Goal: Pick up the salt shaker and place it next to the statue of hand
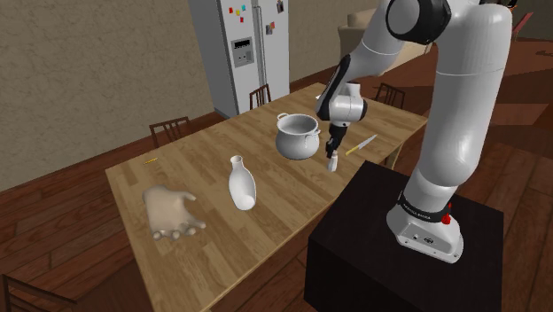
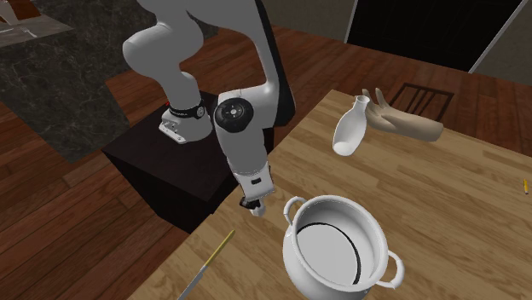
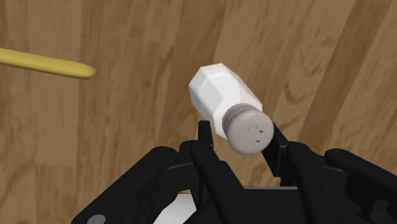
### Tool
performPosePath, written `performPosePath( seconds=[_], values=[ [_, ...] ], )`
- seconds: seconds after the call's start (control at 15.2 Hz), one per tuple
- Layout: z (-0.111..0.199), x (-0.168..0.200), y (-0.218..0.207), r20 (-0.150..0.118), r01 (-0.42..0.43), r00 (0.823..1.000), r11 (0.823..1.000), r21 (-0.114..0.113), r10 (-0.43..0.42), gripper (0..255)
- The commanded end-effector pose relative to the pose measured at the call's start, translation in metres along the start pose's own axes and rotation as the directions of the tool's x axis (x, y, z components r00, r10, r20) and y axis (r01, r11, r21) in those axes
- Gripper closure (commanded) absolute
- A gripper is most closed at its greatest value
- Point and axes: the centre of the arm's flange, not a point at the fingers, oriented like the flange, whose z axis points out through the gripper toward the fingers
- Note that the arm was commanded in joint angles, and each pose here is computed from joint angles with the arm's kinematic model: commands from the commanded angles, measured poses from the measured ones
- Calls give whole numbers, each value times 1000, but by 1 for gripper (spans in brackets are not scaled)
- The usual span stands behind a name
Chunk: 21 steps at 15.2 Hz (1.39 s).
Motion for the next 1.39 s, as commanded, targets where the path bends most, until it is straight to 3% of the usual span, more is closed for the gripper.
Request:
performPosePath(
  seconds=[0.0,1.32],
  values=[
    [-10,0,0,1,0,1000,1000,0,0,255],
    [-115,6,-13,1,0,1000,1000,0,0,255]
  ],
)
